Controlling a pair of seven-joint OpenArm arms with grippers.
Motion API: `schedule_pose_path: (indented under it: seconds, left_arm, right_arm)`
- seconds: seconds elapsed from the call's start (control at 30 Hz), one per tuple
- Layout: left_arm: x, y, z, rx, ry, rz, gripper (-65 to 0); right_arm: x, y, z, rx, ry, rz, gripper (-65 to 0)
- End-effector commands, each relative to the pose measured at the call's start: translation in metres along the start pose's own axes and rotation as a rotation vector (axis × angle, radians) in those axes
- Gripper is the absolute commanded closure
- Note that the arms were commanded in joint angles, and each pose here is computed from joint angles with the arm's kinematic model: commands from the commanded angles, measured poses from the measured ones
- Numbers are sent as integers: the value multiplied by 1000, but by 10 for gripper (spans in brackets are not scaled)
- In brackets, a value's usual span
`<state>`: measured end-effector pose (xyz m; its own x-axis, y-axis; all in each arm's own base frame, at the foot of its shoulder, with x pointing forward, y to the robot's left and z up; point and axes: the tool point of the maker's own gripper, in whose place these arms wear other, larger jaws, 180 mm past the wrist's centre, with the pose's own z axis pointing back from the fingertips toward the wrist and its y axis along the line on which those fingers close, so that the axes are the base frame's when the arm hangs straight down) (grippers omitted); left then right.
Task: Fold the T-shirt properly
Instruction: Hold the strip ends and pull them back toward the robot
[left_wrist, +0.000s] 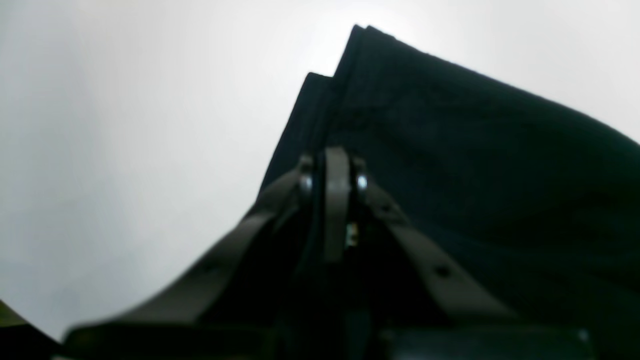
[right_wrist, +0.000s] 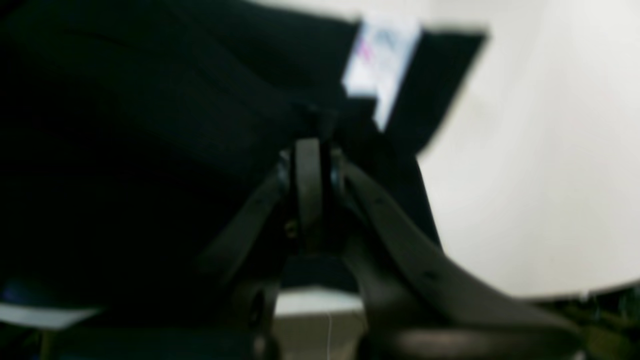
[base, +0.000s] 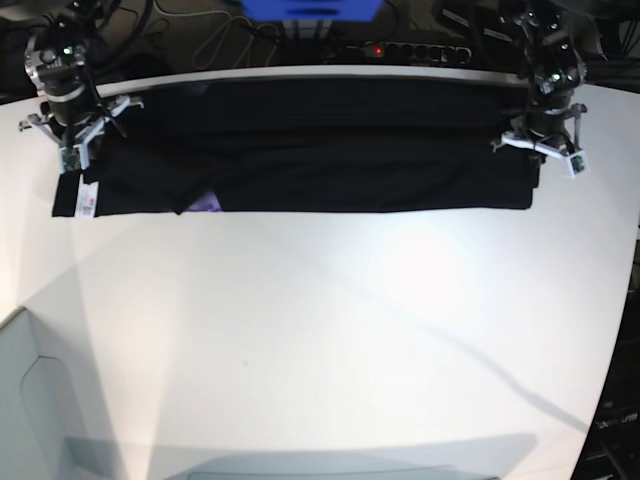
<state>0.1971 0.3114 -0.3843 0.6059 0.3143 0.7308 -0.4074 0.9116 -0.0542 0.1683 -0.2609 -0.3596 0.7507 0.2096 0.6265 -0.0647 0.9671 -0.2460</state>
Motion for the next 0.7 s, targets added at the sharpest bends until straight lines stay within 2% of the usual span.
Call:
schedule_pose_path:
  seconds: [0.0,0.13,0.3,0.53,0.67]
  left_arm:
    - [13,1,2,1,-44,-12,0]
    - [21,0,1,-2,-60,-20,0]
    - [31,-6,-3,-30,-65,-87,0]
    - [22,-12,-2,-55,-35,-138,0]
    - [12,-8,1,-48,-10,-144,0]
  right_arm:
    - [2,-2,6,-6,-21,1,0]
    - [-16,-3,13,-11,26,-1,0]
    - [-27,-15,20,-44,53,-9,0]
    - [-44,-41,33,-127,92,-36,0]
    - [-50,-39,36,-132,104,-57,0]
